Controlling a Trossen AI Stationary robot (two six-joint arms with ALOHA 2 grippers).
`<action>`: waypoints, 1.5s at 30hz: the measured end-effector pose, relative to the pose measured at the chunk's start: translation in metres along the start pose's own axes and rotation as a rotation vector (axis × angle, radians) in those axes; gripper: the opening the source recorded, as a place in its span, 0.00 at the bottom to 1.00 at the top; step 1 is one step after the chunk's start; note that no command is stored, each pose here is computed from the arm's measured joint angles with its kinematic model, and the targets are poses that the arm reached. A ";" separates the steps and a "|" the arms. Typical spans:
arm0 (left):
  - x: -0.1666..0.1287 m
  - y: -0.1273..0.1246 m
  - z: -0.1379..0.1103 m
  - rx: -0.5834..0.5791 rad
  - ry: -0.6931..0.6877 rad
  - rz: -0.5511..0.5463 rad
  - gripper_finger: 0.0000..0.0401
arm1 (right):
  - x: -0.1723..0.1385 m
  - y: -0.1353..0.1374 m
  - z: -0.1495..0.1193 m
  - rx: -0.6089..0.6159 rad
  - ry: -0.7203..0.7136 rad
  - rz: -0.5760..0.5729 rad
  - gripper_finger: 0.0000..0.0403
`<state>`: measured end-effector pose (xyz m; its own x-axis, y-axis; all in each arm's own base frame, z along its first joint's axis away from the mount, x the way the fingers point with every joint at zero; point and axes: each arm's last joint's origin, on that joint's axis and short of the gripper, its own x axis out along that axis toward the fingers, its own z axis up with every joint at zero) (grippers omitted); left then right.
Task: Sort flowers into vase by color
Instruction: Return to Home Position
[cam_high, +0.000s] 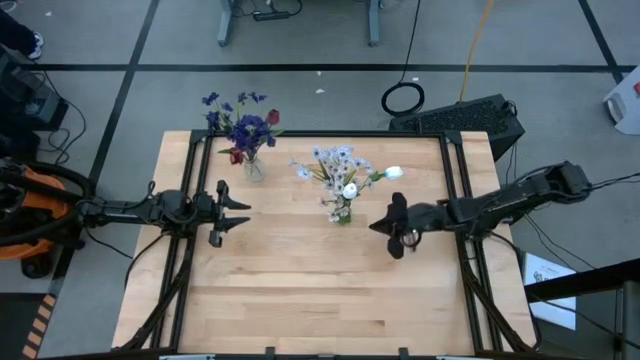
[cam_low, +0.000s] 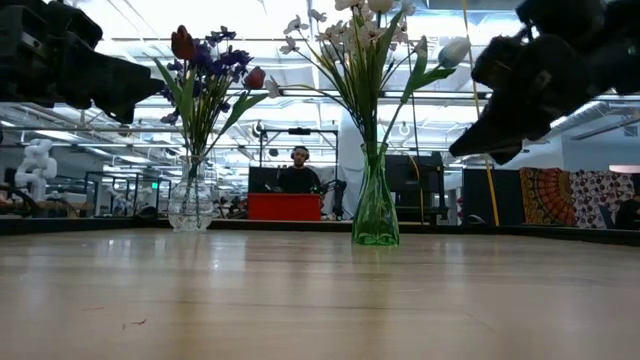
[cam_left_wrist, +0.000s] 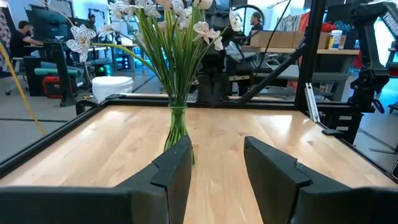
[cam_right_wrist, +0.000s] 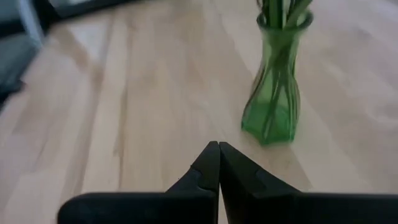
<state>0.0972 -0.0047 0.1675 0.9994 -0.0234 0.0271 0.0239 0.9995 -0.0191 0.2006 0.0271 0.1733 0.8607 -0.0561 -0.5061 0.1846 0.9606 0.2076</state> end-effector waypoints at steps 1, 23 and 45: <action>0.000 0.000 0.000 0.000 0.000 0.000 0.38 | -0.002 -0.005 -0.003 -0.005 -0.032 0.023 0.00; 0.000 0.000 0.000 0.000 0.001 0.000 0.38 | -0.065 -0.039 -0.044 0.073 -0.317 0.200 0.00; 0.000 0.000 0.000 0.000 0.001 -0.001 0.38 | -0.084 -0.039 -0.047 0.041 -0.364 0.266 0.00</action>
<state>0.0973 -0.0048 0.1672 0.9994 -0.0240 0.0261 0.0245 0.9995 -0.0194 0.0985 0.0069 0.1686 0.9902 0.0926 -0.1042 -0.0538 0.9435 0.3270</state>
